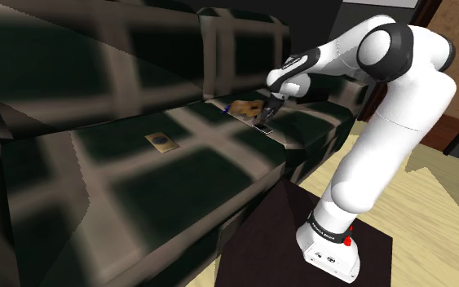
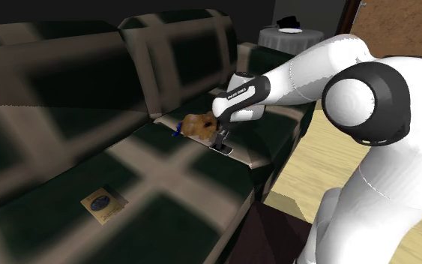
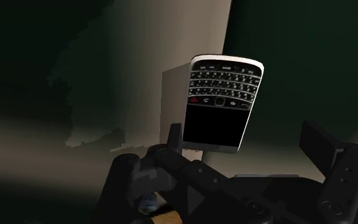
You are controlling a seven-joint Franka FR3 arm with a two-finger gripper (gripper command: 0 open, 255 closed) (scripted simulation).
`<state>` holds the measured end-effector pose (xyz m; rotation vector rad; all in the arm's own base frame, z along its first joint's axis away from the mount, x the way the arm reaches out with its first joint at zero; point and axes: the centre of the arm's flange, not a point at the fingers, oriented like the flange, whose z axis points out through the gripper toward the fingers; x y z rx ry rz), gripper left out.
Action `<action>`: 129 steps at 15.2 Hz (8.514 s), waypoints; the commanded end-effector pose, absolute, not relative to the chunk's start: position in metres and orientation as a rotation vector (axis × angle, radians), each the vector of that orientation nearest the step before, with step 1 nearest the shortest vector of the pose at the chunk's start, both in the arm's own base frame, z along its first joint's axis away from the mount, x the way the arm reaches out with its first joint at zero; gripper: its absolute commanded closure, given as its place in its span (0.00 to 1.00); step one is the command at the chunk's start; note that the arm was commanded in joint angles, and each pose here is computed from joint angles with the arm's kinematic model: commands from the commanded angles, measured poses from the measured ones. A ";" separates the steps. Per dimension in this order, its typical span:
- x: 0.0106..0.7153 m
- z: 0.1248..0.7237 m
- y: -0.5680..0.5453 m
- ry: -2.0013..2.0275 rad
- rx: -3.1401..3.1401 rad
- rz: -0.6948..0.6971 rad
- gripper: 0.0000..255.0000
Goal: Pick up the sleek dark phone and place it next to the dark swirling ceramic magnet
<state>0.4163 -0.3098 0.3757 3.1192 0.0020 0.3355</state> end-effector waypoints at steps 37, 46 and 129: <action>0.427 0.385 -0.322 0.006 3.119 0.343 1.00; 0.439 0.412 -0.284 0.006 3.119 0.343 1.00; 0.612 0.394 0.292 0.006 3.119 0.343 0.00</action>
